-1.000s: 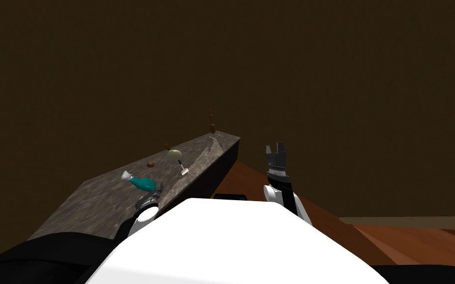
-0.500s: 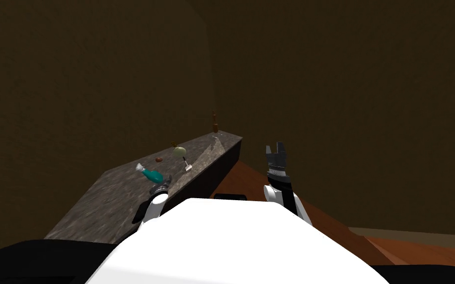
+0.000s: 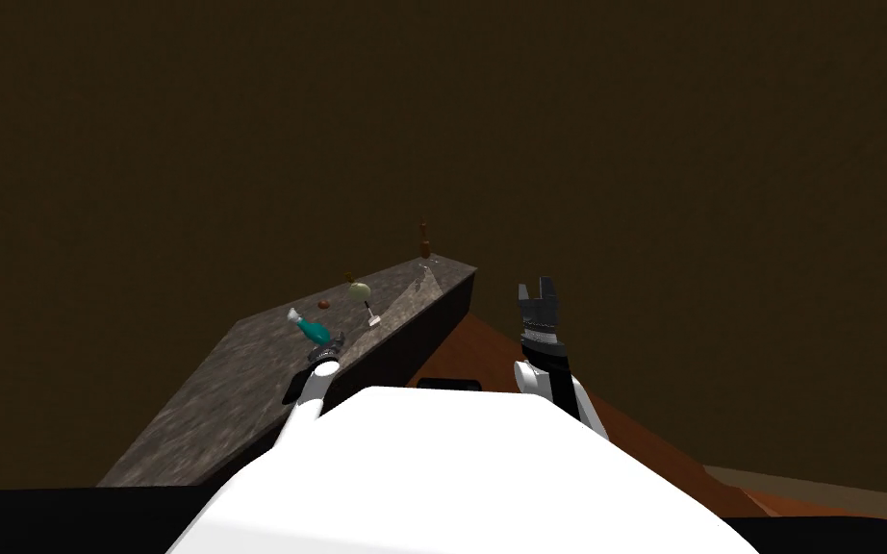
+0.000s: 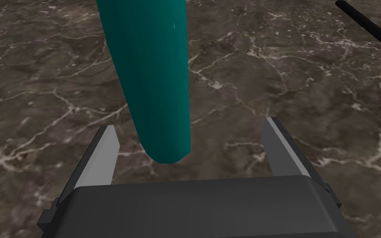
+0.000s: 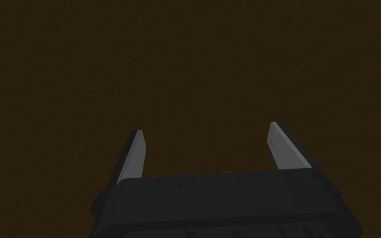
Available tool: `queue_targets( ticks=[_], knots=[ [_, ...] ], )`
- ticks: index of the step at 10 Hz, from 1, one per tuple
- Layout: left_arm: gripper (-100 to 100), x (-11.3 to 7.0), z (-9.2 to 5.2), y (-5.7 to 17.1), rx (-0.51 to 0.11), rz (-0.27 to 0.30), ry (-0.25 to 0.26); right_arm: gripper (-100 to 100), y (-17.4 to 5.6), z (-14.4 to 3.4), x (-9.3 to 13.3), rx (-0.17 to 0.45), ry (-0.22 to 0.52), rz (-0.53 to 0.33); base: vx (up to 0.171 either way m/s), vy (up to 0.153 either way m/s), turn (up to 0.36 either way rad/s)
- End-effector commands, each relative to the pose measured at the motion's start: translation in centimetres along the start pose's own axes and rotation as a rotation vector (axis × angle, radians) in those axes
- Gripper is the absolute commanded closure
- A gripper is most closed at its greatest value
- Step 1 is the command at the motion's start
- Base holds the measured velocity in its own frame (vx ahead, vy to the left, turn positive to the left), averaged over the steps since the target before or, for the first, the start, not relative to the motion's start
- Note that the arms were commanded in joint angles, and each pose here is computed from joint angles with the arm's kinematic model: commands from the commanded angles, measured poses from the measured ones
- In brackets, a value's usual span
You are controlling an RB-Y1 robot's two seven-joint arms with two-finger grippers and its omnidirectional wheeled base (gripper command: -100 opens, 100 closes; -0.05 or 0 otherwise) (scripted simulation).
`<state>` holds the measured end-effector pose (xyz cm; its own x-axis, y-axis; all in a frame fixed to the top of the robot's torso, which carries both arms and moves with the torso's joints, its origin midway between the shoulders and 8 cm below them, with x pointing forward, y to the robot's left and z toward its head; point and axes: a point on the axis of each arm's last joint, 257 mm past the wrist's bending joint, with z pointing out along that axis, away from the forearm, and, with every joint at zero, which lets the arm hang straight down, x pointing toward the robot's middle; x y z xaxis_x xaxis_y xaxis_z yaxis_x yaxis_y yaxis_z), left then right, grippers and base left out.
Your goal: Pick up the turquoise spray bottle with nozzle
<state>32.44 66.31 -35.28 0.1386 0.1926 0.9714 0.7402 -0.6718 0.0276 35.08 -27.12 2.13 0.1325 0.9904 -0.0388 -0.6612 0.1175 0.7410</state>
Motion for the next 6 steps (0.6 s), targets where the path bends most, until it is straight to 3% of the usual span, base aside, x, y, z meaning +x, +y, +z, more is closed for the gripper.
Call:
queue_targets(
  ticks=[1,2,3,4,6],
  knots=[
    [-100,1.0,0.5,1.5,-0.015,-0.023,0.015,0,0.0,0.0,0.0,0.000,0.000,0.000,-0.002,0.006,-0.015],
    [-100,1.5,1.8,1.9,-0.031,0.050,0.008,0,0.0,0.0,0.0,0.000,0.000,0.000,-0.071,-0.013,0.344],
    [-100,2.0,2.4,3.1,-0.042,0.042,0.015,0,0.0,0.0,0.0,0.000,0.000,0.000,-0.088,-0.038,0.253],
    [-100,1.6,2.9,4.3,-0.047,0.025,0.002,0,0.0,0.0,0.0,0.000,0.000,0.000,-0.041,-0.029,0.003],
    [-100,3.0,3.8,6.6,-0.069,-0.003,0.022,0,0.0,0.0,0.0,0.000,0.000,0.000,0.000,-0.004,-0.024]
  ],
)
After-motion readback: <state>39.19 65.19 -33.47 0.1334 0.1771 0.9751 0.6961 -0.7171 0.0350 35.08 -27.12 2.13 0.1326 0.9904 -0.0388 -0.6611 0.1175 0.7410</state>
